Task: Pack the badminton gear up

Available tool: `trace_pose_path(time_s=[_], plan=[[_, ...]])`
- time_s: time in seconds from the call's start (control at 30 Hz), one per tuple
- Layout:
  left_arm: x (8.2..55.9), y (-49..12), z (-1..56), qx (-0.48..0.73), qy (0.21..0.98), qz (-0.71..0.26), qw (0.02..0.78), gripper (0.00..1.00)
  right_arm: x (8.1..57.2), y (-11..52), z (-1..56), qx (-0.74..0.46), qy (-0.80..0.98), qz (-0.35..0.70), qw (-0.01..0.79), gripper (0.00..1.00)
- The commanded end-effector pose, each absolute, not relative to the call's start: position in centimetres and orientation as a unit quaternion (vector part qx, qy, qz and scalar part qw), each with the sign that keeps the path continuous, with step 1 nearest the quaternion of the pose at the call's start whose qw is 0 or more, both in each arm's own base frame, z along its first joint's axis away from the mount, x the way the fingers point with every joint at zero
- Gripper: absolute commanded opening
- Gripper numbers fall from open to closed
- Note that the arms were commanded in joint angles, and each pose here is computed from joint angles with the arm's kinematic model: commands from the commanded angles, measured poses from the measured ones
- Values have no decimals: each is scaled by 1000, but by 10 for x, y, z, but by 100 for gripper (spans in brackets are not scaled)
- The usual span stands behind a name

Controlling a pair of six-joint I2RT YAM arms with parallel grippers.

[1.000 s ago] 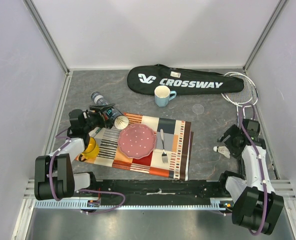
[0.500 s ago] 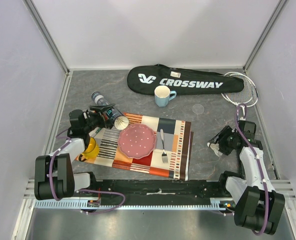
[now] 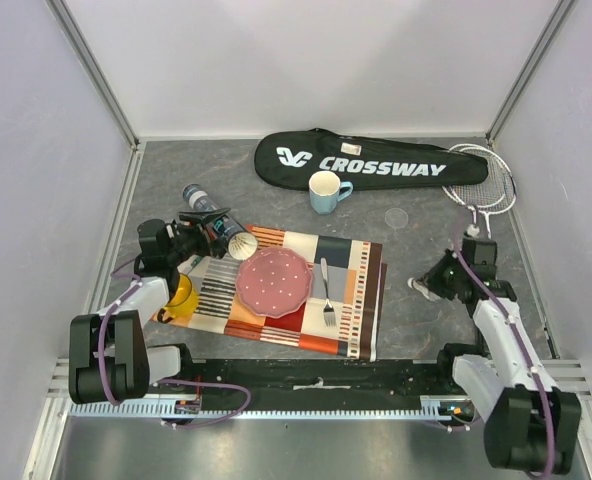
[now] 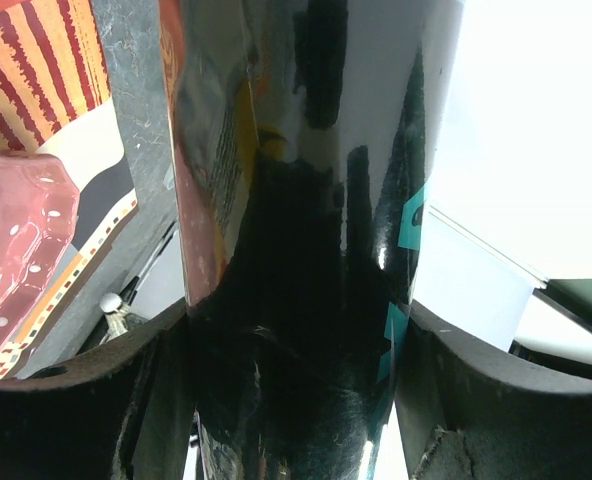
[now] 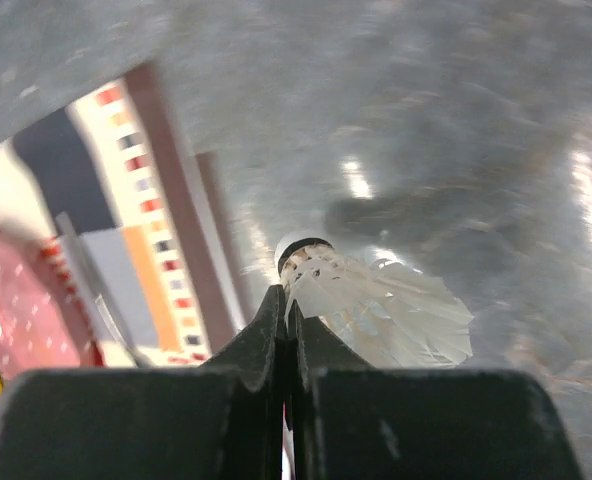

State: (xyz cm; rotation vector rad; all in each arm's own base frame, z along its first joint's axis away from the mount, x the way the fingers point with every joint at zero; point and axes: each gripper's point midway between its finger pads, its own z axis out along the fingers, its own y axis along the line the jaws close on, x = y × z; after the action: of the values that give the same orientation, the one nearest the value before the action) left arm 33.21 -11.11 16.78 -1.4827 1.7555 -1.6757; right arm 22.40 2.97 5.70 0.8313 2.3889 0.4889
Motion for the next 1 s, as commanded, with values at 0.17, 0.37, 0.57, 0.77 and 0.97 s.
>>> trace_pose_path(time_s=[0.17,0.37,0.57,0.77,0.97], plan=[[338,-111,192,-492,610,-595,179,2,269,227,247,21,817,328,473,0],[336,-107,183,-506,612,-578,187,2,224,361,296,-148,775,331,517,0],[335,-106,180,-513,610,-575,185,2,218,416,298,-204,759,332,521,0],[336,-106,187,-510,609,-576,191,2,232,443,287,-229,753,310,534,0],[334,-107,192,-509,608,-578,192,2,243,468,274,-260,749,287,538,3]])
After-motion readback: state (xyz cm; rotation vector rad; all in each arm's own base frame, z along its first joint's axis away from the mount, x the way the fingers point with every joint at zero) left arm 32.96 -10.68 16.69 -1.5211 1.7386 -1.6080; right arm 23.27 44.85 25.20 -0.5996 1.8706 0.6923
